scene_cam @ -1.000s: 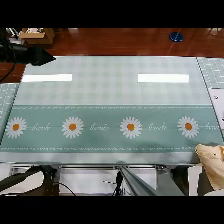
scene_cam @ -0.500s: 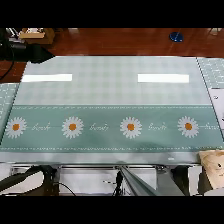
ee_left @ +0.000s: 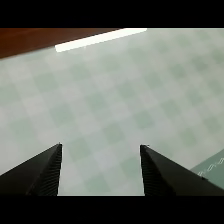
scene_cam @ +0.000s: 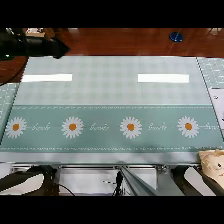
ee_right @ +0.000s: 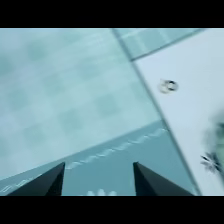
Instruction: Fold the shirts.
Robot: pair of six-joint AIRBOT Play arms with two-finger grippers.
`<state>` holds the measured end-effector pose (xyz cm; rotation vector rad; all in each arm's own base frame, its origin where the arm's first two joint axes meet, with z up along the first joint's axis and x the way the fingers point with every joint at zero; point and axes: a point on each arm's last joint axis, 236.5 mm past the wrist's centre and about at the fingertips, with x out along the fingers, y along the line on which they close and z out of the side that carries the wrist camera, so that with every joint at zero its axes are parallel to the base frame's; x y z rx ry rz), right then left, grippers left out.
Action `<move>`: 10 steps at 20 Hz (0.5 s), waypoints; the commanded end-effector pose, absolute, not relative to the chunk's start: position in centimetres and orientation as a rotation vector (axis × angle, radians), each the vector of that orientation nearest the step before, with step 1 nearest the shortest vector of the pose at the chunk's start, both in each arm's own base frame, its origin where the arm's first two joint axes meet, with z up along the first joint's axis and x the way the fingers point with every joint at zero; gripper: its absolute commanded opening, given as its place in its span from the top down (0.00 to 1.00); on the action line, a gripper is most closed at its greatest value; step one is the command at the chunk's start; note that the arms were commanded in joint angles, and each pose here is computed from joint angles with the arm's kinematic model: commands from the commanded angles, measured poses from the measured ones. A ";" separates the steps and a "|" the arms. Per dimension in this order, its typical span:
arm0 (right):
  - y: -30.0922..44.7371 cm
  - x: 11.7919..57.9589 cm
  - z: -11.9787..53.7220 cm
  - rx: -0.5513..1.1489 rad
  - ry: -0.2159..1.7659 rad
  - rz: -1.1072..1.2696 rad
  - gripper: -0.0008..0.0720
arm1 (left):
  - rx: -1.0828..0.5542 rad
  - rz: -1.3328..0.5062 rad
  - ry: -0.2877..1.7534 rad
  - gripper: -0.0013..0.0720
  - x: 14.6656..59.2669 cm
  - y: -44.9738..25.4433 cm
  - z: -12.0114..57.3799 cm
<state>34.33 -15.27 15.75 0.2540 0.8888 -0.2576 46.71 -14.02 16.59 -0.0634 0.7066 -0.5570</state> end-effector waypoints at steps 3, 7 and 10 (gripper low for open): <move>-2.0 39.9 7.7 -0.010 1.162 0.014 0.17 | 0.126 -0.266 1.063 0.19 43.6 -11.5 8.2; 0.4 40.2 5.4 -0.177 1.227 0.051 0.17 | 0.123 -0.243 1.286 0.00 40.7 -11.0 4.0; 0.7 40.1 5.3 -0.180 1.229 0.051 0.18 | 0.127 -0.243 1.310 0.00 40.4 -10.9 3.6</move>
